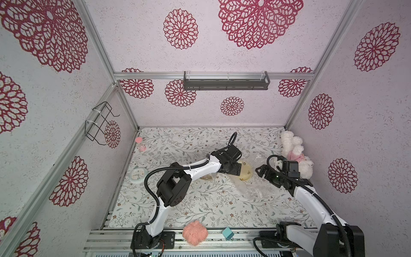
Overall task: Unpack dinner plates from bubble wrap
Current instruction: Unwrap the bubble wrap at the center of the board.
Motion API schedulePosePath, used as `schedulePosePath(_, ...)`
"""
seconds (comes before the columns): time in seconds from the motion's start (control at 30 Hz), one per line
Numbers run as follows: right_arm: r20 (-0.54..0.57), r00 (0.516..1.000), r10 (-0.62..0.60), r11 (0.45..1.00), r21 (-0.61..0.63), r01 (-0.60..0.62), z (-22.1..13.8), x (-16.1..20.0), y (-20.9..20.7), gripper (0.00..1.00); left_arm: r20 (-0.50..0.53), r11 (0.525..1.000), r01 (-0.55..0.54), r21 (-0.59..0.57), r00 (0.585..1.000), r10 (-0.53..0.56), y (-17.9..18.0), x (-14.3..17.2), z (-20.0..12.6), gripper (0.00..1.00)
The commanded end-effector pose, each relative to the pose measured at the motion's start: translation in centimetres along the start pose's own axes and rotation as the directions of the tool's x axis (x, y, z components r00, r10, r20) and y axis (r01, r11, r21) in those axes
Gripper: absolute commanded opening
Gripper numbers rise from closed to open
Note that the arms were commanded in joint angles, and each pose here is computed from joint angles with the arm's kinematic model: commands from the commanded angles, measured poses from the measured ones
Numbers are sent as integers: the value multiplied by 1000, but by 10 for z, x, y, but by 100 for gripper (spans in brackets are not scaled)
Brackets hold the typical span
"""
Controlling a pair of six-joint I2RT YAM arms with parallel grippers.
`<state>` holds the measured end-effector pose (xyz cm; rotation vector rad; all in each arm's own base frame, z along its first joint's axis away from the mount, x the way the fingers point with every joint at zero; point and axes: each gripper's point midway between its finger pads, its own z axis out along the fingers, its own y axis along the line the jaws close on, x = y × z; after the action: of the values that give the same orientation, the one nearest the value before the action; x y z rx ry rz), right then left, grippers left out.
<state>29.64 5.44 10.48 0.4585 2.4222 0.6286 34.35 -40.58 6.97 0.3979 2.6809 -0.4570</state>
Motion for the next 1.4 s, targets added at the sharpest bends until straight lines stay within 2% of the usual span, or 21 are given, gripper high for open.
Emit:
schedulePosePath(0.0, 18, 1000, 11, 1000, -15, -11, -2, -4, 2, 99, -3, 999, -33, -9, 999, 33, -4, 1, -1, 81)
schedulePosePath(0.27, 9, 1000, 15, 999, -28, -14, 4, -5, 4, 99, -9, 999, -32, 12, 999, 32, -9, 2, 4, 47)
schedulePosePath(0.33, 7, 1000, 14, 1000, -28, -14, 5, -5, 3, 99, -12, 999, -36, 9, 999, 36, -8, 3, 5, 41)
schedulePosePath(0.57, 4, 1000, 12, 1000, -23, -12, 6, -3, 0, 99, -13, 999, -31, -24, 999, 31, 3, 10, -4, 9)
schedulePosePath(0.67, 1, 1000, 16, 1000, -24, -16, 7, -1, -1, 99, 2, 999, -16, -52, 1000, 16, 10, 12, -12, 1)
schedulePosePath(0.9, -3, 1000, 22, 999, -31, -23, 10, -1, -1, 99, 58, 990, 44, -131, 998, -36, 35, 19, -37, 0)
schedulePosePath(0.97, -5, 1000, 23, 999, -33, -23, 11, -2, 0, 99, 92, 991, 58, -124, 995, -47, 35, 14, -51, 0)
schedulePosePath(1.27, -9, 999, 39, 998, -44, -39, 19, -9, 2, 99, 75, 986, 81, -144, 995, -70, 42, 24, -51, 0)
schedulePosePath(1.37, -7, 999, 41, 998, -41, -41, 23, -14, 3, 99, 93, 988, 79, -129, 993, -68, 38, 18, -57, 0)
